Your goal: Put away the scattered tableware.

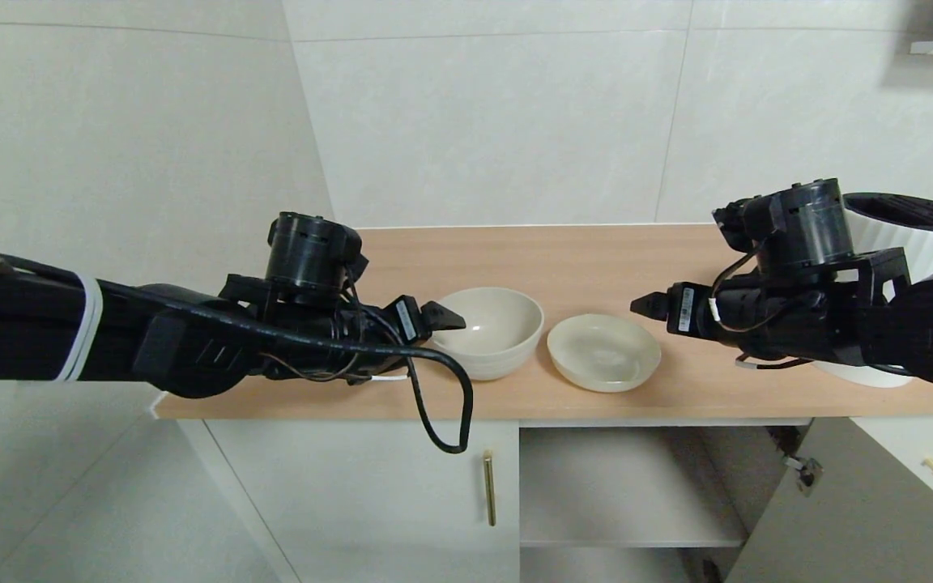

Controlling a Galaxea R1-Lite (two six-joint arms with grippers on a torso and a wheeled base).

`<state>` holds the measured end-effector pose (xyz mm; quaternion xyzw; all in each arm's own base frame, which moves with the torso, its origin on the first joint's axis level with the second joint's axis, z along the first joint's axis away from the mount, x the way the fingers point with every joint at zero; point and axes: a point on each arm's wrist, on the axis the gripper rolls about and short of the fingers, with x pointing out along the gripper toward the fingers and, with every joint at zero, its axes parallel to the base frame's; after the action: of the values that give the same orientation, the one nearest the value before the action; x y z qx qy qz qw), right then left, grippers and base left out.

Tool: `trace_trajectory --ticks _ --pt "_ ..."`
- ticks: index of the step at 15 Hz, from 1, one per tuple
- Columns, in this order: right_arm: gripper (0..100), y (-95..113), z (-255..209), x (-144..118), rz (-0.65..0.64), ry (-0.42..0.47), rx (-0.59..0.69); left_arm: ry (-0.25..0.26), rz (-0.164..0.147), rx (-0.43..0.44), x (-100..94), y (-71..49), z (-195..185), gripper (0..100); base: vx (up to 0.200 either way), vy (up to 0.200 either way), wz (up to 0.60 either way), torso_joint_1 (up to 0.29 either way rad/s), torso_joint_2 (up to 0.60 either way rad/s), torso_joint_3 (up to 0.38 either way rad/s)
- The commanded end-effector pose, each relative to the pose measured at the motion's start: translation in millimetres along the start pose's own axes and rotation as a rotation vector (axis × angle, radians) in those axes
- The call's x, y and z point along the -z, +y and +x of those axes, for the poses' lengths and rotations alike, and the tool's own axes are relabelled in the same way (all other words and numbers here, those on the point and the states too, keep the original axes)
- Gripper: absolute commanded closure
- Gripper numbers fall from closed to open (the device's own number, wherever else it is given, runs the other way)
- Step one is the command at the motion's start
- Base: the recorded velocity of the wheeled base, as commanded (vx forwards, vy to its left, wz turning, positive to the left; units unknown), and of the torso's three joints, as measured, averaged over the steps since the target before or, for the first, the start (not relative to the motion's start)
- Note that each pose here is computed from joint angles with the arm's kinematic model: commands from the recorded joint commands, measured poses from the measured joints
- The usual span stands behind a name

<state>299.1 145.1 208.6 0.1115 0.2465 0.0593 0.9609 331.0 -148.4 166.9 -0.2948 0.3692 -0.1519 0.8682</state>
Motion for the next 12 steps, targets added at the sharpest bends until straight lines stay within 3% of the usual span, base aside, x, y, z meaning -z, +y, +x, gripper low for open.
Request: trace_trajectory --ticks 1,2,3,12 --pt "0 0 -1 -1 0.002 -0.005 -0.001 0.007 -0.005 -0.006 0.8 1.6 4 0 0.0 0.0 0.0 0.0 0.0 0.0" --pt "0 0 -1 -1 0.002 -0.005 -0.001 0.006 -0.005 -0.005 0.7 1.4 4 0 0.0 0.0 0.0 0.0 0.0 0.0" --pt "0 0 -1 -1 0.002 -0.005 -0.001 0.006 -0.005 -0.005 0.7 1.4 4 100 0.0 0.0 0.0 0.0 0.0 0.0" --pt "0 -4 9 3 -0.013 0.01 0.043 -0.017 -0.001 0.016 -1.8 -2.9 -5 100 0.0 0.0 0.0 0.0 0.0 0.0"
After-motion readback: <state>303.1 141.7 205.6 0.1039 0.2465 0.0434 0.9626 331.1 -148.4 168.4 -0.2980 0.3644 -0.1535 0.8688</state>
